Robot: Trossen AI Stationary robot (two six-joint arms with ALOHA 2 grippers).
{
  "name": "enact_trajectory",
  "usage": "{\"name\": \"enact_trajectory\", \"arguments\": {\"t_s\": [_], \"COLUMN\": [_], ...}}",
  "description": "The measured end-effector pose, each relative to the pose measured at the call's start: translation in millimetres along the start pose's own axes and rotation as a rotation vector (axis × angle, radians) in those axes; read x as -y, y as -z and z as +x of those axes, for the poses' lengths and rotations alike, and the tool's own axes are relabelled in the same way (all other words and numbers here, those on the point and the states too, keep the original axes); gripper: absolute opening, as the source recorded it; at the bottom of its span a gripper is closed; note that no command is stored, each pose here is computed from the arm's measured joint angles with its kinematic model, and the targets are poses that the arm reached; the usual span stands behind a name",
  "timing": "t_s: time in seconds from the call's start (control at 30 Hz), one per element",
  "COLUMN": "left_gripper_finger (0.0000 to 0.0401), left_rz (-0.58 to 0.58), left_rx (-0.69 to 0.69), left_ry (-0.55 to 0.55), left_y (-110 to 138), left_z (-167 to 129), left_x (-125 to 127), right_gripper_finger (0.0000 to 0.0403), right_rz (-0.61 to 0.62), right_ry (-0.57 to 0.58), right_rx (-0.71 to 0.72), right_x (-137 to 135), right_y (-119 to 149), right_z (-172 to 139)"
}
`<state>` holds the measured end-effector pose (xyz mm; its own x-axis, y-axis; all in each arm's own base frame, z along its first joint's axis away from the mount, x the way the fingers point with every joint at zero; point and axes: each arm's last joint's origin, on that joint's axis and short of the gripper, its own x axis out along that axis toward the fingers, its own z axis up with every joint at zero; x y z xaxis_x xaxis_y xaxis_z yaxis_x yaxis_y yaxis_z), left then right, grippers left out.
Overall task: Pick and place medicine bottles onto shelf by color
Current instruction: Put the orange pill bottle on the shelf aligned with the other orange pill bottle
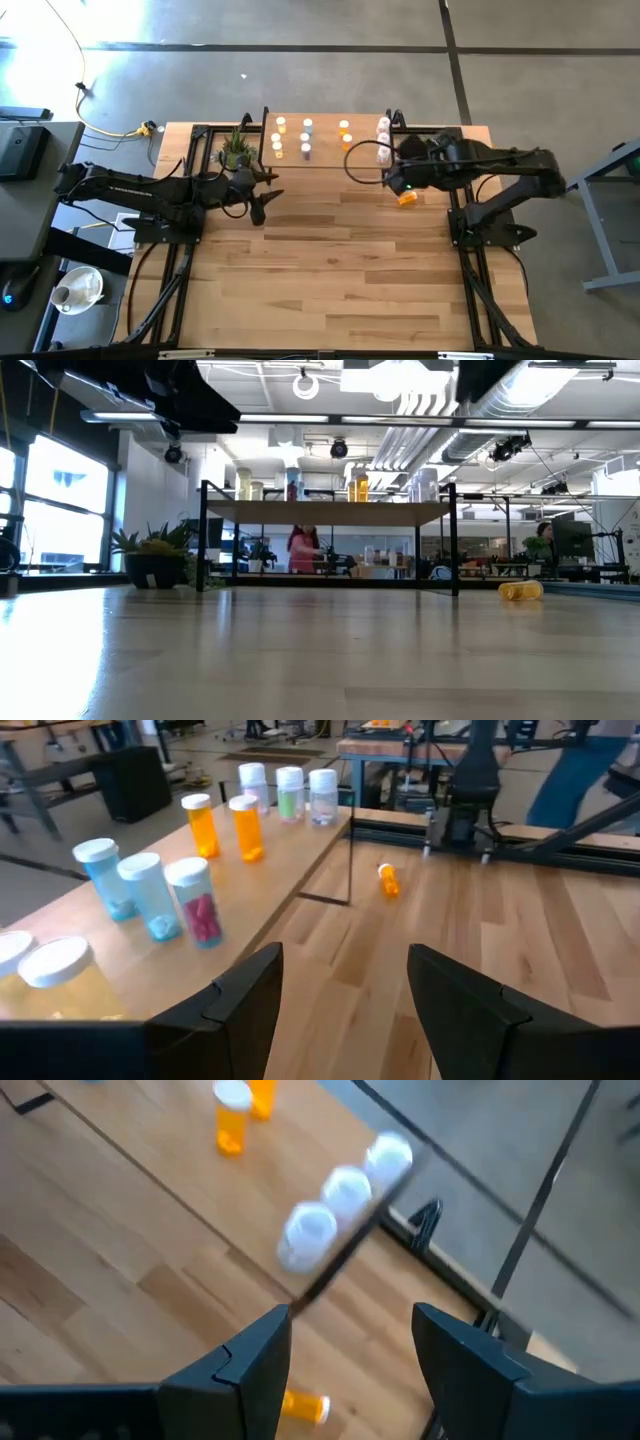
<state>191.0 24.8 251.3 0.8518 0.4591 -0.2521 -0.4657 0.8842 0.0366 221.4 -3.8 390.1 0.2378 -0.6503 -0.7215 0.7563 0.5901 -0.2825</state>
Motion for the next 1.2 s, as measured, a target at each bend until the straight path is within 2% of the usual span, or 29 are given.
{"name": "enact_trajectory", "arguments": {"t_s": [0.2, 0.4, 0.57, 0.9, 1.03, 1.2], "left_gripper_finger": [0.0204, 0.0204, 0.0204, 0.0204, 0.0204, 0.0204], "left_rz": [-0.003, -0.010, -0.028, 0.096, 0.153, 0.186], "left_rx": [0.001, 0.016, 0.064, 0.109, 0.147, 0.168], "left_ry": [0.012, 0.002, -0.002, -0.026, -0.031, -0.032], "left_y": [-0.2, -1.7, -6.6, -11.3, -15.3, -17.4], "left_z": [0.2, 0.3, 0.1, -0.3, -0.8, -1.2], "left_x": [-0.1, -0.3, -0.2, -0.7, -0.6, -0.5], "right_gripper_finger": [0.0200, 0.0200, 0.0200, 0.0200, 0.0200, 0.0200], "right_rz": [0.134, 0.169, 0.272, 0.376, 0.326, 0.086], "right_ry": [-0.019, -0.019, -0.053, -0.145, -0.191, -0.293], "right_rx": [-0.063, -0.183, -0.283, -0.382, -0.401, -0.336], "right_x": [14.9, 22.7, 22.3, 5.0, -3.2, -12.8], "right_y": [34.1, 69.3, 95.3, 129.4, 142.2, 153.9], "right_z": [9.5, 28.1, 44.7, 80.3, 94.5, 112.1]}}
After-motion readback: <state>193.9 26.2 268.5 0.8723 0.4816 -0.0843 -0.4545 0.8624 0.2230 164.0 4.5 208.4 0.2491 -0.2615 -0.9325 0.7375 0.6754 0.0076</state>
